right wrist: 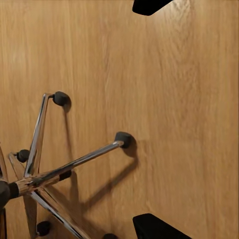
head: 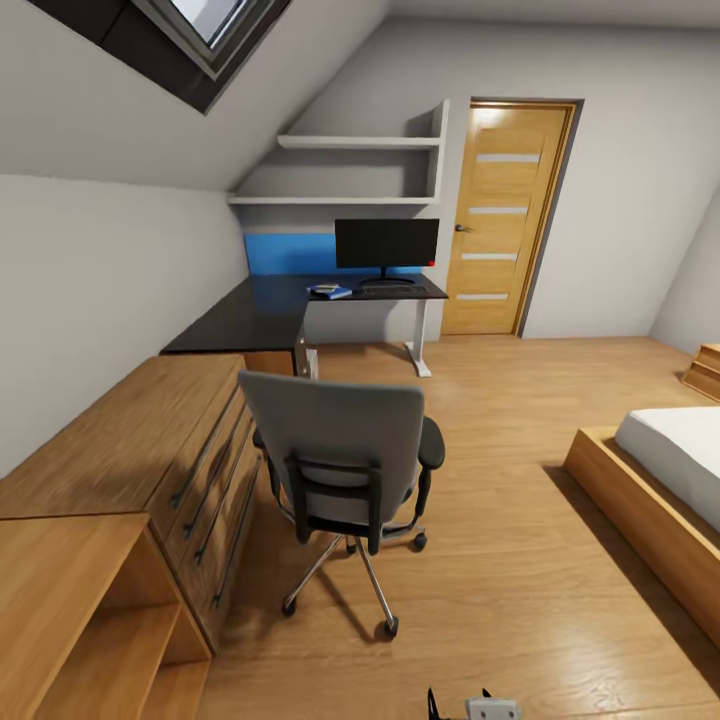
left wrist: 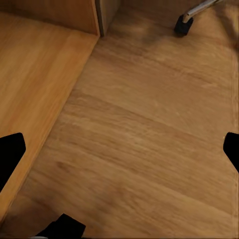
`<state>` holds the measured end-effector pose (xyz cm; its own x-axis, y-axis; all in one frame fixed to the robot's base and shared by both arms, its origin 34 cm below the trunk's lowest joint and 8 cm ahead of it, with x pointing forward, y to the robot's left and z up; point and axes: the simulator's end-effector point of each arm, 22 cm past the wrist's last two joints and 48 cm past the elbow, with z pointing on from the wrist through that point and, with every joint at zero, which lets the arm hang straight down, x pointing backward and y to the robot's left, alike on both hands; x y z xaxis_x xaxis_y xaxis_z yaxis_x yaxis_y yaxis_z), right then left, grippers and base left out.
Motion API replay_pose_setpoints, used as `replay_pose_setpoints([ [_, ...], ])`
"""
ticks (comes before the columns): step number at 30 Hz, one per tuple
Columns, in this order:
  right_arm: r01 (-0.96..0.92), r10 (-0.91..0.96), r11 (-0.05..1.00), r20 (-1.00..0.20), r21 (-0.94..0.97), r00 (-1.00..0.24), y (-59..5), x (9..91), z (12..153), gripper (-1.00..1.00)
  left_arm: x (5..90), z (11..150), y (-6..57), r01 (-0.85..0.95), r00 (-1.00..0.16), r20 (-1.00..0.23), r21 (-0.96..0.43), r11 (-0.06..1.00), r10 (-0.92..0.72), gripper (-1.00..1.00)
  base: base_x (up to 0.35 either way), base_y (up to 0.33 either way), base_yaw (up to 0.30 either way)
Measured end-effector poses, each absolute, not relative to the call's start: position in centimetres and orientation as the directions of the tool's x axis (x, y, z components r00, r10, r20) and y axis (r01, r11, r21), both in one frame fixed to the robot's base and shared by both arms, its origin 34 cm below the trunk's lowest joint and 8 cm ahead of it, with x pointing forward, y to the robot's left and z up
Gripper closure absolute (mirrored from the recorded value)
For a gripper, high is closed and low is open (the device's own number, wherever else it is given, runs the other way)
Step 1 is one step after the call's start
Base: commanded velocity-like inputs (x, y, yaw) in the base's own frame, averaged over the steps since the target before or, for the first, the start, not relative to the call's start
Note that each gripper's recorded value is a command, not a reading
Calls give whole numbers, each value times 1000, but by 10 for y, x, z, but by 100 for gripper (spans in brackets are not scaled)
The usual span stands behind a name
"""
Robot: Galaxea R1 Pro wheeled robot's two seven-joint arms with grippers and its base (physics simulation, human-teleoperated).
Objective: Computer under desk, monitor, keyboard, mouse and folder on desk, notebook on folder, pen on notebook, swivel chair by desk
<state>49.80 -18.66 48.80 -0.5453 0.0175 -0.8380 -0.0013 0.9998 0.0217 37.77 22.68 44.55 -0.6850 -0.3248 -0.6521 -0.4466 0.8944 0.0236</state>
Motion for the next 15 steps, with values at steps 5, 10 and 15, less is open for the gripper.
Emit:
replay_pose_setpoints([
  [5, -6, 18, 1000, -844, 25, -536, -182, 500, 481, -100, 391, 436, 217, -421, -714, -620, 10, 907, -325, -100, 0, 0, 0],
  [10, 28, 34, 999, -875, 24, -482, -185, 531, 491, -100, 448, 429, 212, -334, -799, -540, 33, 942, -264, -100, 0, 0, 0],
  [15, 113, 32, 993, -851, -33, -523, -192, 605, 512, -100, 559, 467, 208, -297, -771, -591, 6, 955, -236, -100, 0, 0, 0],
])
